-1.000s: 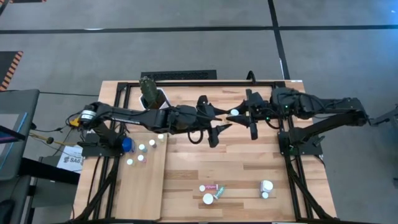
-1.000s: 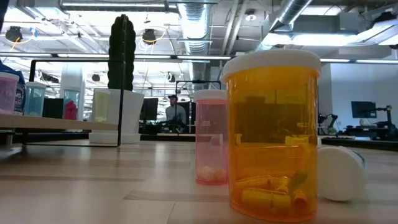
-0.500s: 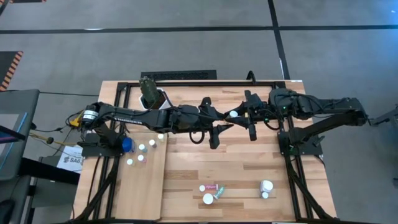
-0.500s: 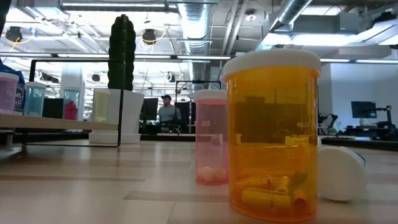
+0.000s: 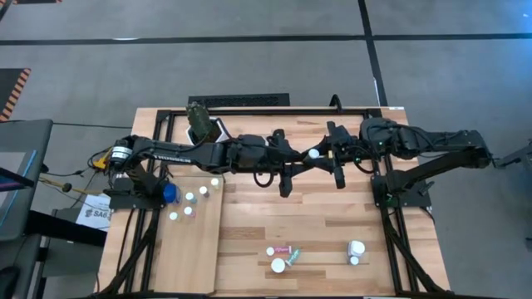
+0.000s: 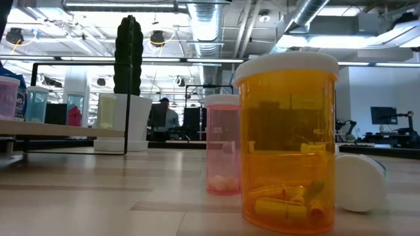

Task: Pick and place medicine bottles onto shelf by color
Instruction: Put the yellow pill bottle on the shelf

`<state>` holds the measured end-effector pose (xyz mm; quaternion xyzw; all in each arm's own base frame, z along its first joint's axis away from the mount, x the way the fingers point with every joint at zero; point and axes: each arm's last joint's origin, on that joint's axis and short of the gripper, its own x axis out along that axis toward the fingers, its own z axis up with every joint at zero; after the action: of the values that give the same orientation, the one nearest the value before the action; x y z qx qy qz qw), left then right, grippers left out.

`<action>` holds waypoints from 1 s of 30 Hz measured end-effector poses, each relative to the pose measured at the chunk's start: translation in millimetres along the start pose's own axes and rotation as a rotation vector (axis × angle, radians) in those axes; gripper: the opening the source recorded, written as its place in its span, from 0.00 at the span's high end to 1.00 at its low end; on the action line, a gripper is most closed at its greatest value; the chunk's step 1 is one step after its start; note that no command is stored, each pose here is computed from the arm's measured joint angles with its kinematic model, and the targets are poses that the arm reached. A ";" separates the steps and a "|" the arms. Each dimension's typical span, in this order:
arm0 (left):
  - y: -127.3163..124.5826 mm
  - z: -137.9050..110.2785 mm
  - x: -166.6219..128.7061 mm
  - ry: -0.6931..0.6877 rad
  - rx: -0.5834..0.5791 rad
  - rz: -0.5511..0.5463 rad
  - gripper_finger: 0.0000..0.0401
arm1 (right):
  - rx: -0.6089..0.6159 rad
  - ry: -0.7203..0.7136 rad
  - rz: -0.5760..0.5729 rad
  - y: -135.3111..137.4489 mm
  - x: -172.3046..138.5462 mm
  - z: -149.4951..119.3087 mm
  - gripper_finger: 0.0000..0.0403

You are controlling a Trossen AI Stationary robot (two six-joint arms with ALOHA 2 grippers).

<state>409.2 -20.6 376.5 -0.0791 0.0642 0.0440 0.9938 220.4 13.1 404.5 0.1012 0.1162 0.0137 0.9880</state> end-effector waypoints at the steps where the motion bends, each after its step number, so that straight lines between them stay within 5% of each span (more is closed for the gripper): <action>1: -0.1 0.4 0.0 -0.004 -0.001 -0.001 0.80 | -0.002 0.005 0.001 -0.1 0.0 -0.5 0.65; 12: -1.3 9.5 -0.6 -0.096 -0.003 -0.010 0.83 | -0.002 0.127 -0.019 3.7 -28.5 19.6 0.39; 30: -4.4 30.6 -5.5 -0.314 0.146 -0.023 0.81 | -0.099 -0.029 0.021 10.3 -47.4 43.1 0.41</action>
<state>407.9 -20.4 407.8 0.0004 -0.0900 0.0398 0.9952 184.3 12.3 458.4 0.0538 0.0998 0.0281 0.9932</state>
